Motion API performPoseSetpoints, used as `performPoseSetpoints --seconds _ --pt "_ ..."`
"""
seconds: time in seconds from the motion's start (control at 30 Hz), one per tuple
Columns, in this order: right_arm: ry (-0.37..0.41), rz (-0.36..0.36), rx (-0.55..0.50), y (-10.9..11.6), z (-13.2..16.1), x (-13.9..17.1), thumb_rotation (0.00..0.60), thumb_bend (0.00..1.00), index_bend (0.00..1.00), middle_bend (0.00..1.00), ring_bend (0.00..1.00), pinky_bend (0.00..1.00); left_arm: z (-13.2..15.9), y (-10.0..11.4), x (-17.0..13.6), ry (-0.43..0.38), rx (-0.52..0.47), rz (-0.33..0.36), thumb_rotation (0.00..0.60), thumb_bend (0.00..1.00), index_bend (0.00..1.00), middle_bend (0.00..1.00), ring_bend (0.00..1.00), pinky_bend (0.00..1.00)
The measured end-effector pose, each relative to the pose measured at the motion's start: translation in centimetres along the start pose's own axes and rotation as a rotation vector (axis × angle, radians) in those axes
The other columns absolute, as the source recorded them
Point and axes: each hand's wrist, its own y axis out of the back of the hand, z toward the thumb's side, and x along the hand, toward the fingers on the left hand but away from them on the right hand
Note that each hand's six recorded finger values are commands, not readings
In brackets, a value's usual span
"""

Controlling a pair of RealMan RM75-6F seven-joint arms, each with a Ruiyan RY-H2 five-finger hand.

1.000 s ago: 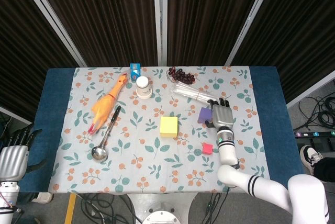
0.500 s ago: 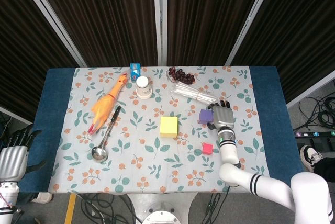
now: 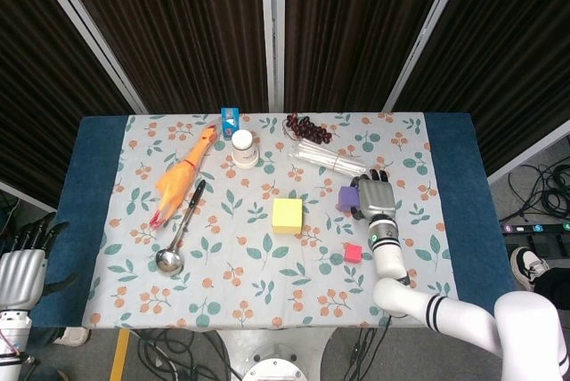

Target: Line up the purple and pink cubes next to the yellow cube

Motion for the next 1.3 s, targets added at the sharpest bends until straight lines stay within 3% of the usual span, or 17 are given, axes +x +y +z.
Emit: performPoseSetpoints --seconds 0.27,0.43,0.67,1.3 --pt "0.119 0.037 -0.035 0.3 2.0 2.2 0.6 0.33 0.45 0.23 0.07 0.0 0.3 0.2 0.1 -0.007 0.003 0.002 0.6 0.02 0.24 0.17 0.12 0.12" --pt "0.15 0.05 -0.05 -0.4 3.8 2.8 0.6 0.33 0.45 0.23 0.06 0.0 0.4 0.3 0.1 -0.008 0.003 0.005 0.6 0.02 0.24 0.17 0.12 0.12" --pt "0.148 0.043 -0.064 -1.2 5.6 3.4 0.6 0.33 0.45 0.22 0.05 0.0 0.3 0.2 0.2 -0.012 -0.002 0.004 0.6 0.02 0.24 0.17 0.12 0.12" --pt "0.126 0.029 -0.036 -2.5 7.1 3.9 0.6 0.29 0.45 0.21 0.05 0.0 -0.3 -0.4 -0.1 -0.003 -0.018 -0.002 0.6 0.02 0.24 0.17 0.12 0.12"
